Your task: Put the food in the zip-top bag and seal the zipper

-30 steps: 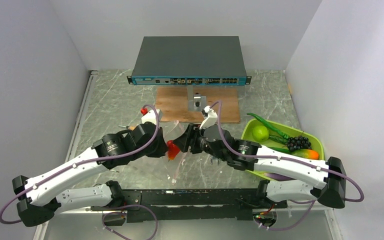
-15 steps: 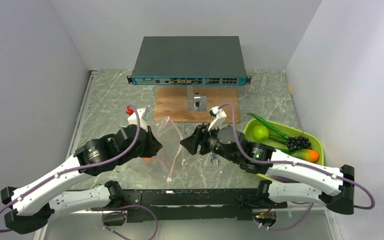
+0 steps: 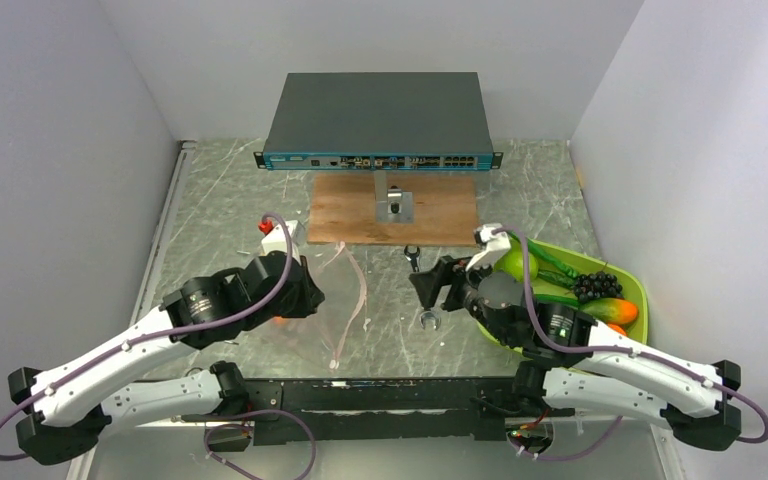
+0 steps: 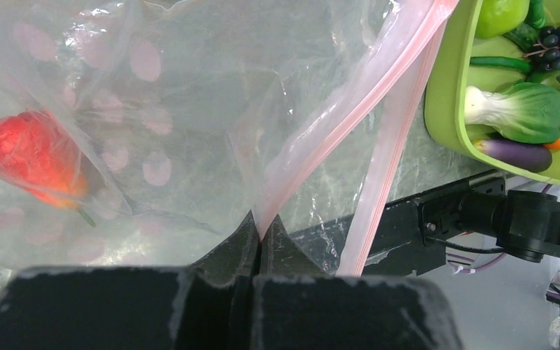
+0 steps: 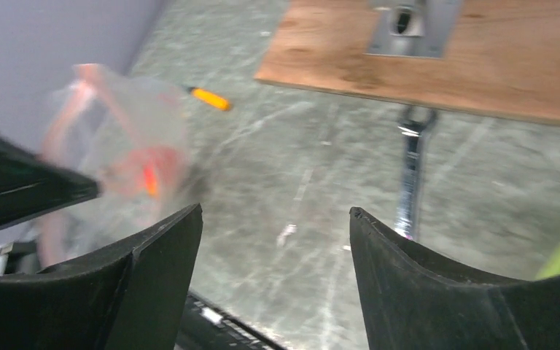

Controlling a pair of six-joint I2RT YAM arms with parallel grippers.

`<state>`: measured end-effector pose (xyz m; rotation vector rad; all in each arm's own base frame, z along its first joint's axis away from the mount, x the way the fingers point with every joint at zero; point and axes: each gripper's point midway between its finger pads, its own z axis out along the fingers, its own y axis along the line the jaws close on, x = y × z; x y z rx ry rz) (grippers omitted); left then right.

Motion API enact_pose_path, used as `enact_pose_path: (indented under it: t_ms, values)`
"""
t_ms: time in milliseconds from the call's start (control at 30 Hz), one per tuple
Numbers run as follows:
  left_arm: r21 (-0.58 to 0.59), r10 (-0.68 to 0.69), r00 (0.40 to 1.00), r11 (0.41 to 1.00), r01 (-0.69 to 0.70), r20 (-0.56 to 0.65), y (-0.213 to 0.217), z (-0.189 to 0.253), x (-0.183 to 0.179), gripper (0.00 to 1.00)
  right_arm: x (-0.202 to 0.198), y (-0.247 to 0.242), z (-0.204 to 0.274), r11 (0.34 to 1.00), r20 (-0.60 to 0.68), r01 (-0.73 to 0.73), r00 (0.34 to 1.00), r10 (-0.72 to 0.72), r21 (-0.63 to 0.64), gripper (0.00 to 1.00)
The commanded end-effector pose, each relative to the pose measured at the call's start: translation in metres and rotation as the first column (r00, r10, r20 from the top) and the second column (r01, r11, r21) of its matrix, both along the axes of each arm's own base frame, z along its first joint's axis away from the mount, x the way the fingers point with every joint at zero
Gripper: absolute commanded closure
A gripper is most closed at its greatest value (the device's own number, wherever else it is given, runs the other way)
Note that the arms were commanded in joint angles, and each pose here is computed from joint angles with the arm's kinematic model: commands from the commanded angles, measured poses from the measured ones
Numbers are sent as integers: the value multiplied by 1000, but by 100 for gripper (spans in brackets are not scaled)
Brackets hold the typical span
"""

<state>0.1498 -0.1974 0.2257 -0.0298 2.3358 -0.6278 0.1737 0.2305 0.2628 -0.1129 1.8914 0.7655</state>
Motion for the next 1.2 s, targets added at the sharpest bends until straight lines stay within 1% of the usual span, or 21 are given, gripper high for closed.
enact_pose_path:
  t_ms: [0,100,133,200,267,333,400,433,467,500,600,700,767,867,967,1033,1167]
  values:
    - [-2,13,1000,1000,-13,13,-2,3,5,100,20,-65,-37,946,11,305,952,-305,-111,22]
    - [4,8,1000,1000,-8,15,-5,3,6,100,27,-100,-56,883,-7,453,889,-458,-125,22]
    - [7,3,1000,1000,-3,15,-7,3,7,100,31,-113,-63,852,-28,509,856,-516,-120,24]
    - [15,-2,1000,1000,2,9,-10,2,8,100,39,-132,-74,810,-53,574,811,-583,-119,27]
    - [22,-4,1000,1000,4,-1,-12,0,8,100,48,-145,-84,788,-76,604,786,-614,-122,28]
    - [26,-15,1000,1000,15,-11,-13,-2,6,100,60,-152,-93,784,-107,609,777,-620,-124,28]
    - [23,-22,1000,999,22,-14,-14,-1,5,100,71,-165,-105,757,-158,635,740,-653,-153,28]
    - [25,-21,1000,999,21,-14,-12,-1,5,100,75,-167,-110,754,-181,637,732,-657,-161,27]
    - [28,-19,1000,999,19,-10,-11,0,5,100,80,-177,-115,729,-204,664,700,-685,-167,26]
    - [27,-12,1000,1000,12,-7,-9,1,5,100,85,-183,-119,712,-223,682,678,-701,-167,21]
    - [5,-9,1000,1000,8,8,-7,5,5,100,95,-204,-139,643,-306,745,579,-756,-177,18]
    - [-18,-13,1000,1000,13,15,-8,6,4,100,102,-217,-156,607,-383,777,516,-766,-168,13]
    - [-18,-16,1000,1000,16,10,-8,5,2,100,105,-223,-161,577,-397,802,486,-779,-152,6]
    - [-9,-16,1000,1000,16,9,-5,5,2,100,104,-239,-163,502,-377,851,419,-826,-154,1]
    - [-10,-11,1000,1000,12,19,-4,7,2,100,107,-250,-164,460,-360,877,390,-848,-135,0]
    - [-19,-14,1000,1000,14,28,-5,10,3,100,111,-252,-166,454,-359,883,388,-849,-118,0]
    - [-14,-21,1000,1000,21,20,-9,9,4,100,120,-260,-173,433,-340,891,368,-866,-140,0]
